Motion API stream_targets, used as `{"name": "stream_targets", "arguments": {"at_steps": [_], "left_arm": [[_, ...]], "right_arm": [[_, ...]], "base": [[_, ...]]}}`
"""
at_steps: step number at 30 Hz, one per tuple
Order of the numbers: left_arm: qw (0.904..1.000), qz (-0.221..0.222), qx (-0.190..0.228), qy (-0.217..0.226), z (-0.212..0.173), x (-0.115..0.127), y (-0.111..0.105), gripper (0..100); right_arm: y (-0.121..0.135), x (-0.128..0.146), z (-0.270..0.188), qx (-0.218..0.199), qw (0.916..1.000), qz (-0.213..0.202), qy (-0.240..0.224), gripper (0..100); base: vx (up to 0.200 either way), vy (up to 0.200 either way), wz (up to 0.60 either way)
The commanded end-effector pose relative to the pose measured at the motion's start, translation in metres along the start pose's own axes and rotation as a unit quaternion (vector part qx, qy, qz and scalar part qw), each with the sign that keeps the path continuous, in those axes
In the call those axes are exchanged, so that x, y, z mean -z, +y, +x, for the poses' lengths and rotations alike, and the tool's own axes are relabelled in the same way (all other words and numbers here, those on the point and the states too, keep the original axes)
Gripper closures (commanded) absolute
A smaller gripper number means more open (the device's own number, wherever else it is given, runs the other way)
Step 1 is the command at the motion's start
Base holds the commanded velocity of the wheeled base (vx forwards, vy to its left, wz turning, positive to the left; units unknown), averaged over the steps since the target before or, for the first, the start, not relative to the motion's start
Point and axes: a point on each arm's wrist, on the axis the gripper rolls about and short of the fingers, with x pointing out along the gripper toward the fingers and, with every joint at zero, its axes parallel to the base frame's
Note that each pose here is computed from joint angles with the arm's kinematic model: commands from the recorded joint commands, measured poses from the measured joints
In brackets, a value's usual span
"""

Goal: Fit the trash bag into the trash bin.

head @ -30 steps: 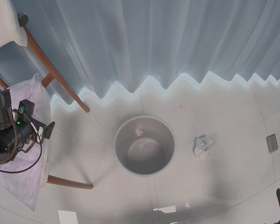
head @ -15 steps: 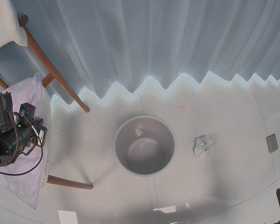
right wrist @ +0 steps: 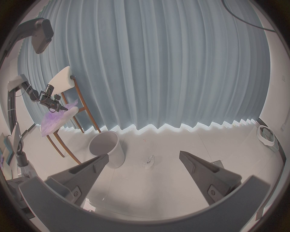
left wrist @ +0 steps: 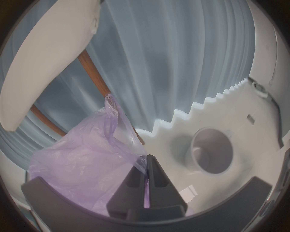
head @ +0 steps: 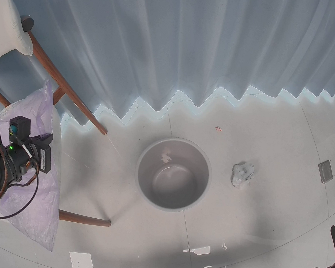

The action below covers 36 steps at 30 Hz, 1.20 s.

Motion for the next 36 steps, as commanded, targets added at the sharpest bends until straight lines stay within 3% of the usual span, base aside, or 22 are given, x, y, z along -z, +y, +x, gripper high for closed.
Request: {"name": "stream_targets", "arguments": {"at_steps": [1, 3, 4, 9, 14, 16, 19, 31, 36], "left_arm": [[0.9985, -0.034, 0.020, -0.039, -0.026, -0.006, 0.005, 100], [0.9978, -0.045, 0.030, -0.040, -0.029, -0.005, 0.005, 100], [0.9954, -0.068, 0.052, -0.042, -0.037, -0.004, 0.005, 100], [0.9870, -0.098, 0.117, -0.051, -0.051, -0.003, 0.004, 100], [0.9770, -0.135, 0.153, -0.062, -0.061, -0.004, 0.001, 100], [0.9684, -0.160, 0.181, -0.061, -0.062, -0.004, -0.002, 100], [0.9646, -0.172, 0.192, -0.057, -0.064, -0.001, -0.004, 100], [0.9193, -0.240, 0.302, -0.078, -0.090, -0.012, -0.022, 100], [0.9094, -0.249, 0.325, -0.074, -0.092, -0.014, -0.028, 100]], "right_arm": [[0.000, 0.005, 0.000, 0.000, 1.0000, 0.000, 0.001, 0], [0.000, 0.005, 0.000, 0.000, 1.0000, 0.000, 0.001, 0], [0.000, 0.005, 0.000, 0.000, 1.0000, 0.000, 0.001, 0], [0.000, 0.005, 0.000, 0.000, 1.0000, 0.000, 0.001, 0], [0.000, 0.005, 0.000, 0.000, 1.0000, 0.000, 0.001, 0], [0.000, 0.005, 0.000, 0.000, 1.0000, 0.000, 0.001, 0], [0.000, 0.005, 0.000, 0.000, 1.0000, 0.000, 0.001, 0], [0.000, 0.005, 0.000, 0.000, 1.0000, 0.000, 0.001, 0], [0.000, 0.005, 0.000, 0.000, 1.0000, 0.000, 0.001, 0]], "base": [[0.000, 0.000, 0.00], [0.000, 0.000, 0.00], [0.000, 0.000, 0.00], [0.000, 0.000, 0.00], [0.000, 0.000, 0.00], [0.000, 0.000, 0.00], [0.000, 0.000, 0.00], [0.000, 0.000, 0.00], [0.000, 0.000, 0.00]]}}
